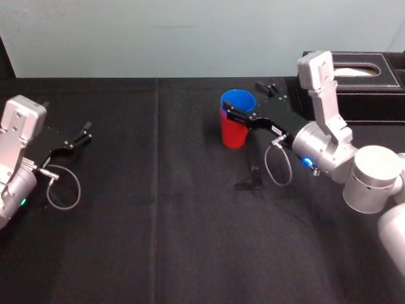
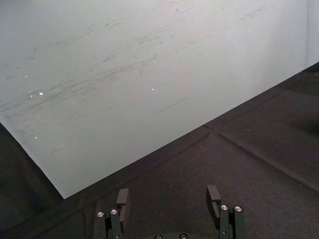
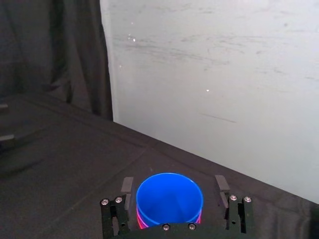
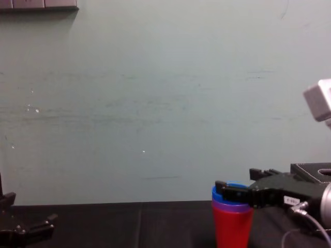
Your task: Stack the three plastic cups sequentially using one hand.
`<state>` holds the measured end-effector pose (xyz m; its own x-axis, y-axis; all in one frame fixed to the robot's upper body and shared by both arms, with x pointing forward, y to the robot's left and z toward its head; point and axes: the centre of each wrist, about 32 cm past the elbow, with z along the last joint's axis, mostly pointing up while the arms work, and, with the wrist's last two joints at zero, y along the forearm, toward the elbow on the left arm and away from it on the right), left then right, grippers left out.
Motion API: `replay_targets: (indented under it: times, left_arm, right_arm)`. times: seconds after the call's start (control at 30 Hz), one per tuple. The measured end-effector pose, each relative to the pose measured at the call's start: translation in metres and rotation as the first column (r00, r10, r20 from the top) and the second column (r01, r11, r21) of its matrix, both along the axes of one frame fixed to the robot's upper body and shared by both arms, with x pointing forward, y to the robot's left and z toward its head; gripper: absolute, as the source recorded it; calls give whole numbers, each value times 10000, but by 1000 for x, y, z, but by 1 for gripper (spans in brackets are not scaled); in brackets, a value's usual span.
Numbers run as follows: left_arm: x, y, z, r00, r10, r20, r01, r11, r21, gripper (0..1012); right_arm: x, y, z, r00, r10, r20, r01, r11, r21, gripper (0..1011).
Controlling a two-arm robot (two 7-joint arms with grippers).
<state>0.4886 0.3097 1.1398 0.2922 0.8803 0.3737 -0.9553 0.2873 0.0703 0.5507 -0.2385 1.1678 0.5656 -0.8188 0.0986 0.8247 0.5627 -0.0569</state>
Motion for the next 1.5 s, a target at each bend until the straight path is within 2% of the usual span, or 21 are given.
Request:
replay_targets:
  times: [0.07,0.2,0.37,0.4,0.5,0.6,0.63,0.73,0.9,1.17,1.5]
  left_arm:
    - [0,0,0,10000,0,1,0,10000,0,1005]
    - [0,0,0,10000,0,0,0,10000,0,1004]
    - [0,0,0,10000,0,0,0,10000,0,1005]
    - [0,0,0,10000,0,1,0,10000,0,1005]
    - [0,0,0,10000,0,0,0,10000,0,1005]
    - [0,0,0,10000,-1,0,1,10000,0,1005]
    - [0,0,0,10000,-1,0,1,10000,0,1005]
    - [0,0,0,10000,-1,-1,1,10000,1,1005]
    - [0,0,0,10000,-1,0,1,10000,0,1005]
    - [0,0,0,10000,0,0,0,10000,0,1005]
    - [0,0,0,10000,-1,1,1,10000,0,1005]
  right_arm:
    - [-4,-1,2,10000,-39,-21,39,10000,13,1003]
    - [-21,-6,8,9997,-205,-116,206,9998,60,1003]
    - [-43,-13,6,9993,-309,-213,313,9993,184,1003]
    - [-51,-15,3,9993,-291,-241,296,9993,225,1003]
    - [-63,-19,-3,9993,-279,-245,285,9992,267,1002]
    - [-78,-25,-14,9988,-333,-369,346,9988,357,1003]
    - [-78,-25,-14,9988,-333,-369,346,9988,357,1003]
    - [-89,-29,-25,9982,-398,-441,418,9981,462,1003]
    - [-96,-30,-37,9979,-534,-360,552,9971,521,1002]
    - [-100,-28,-51,9970,-770,-43,770,9968,208,1003]
    - [-100,-28,-50,9970,-772,-61,773,9967,232,1003]
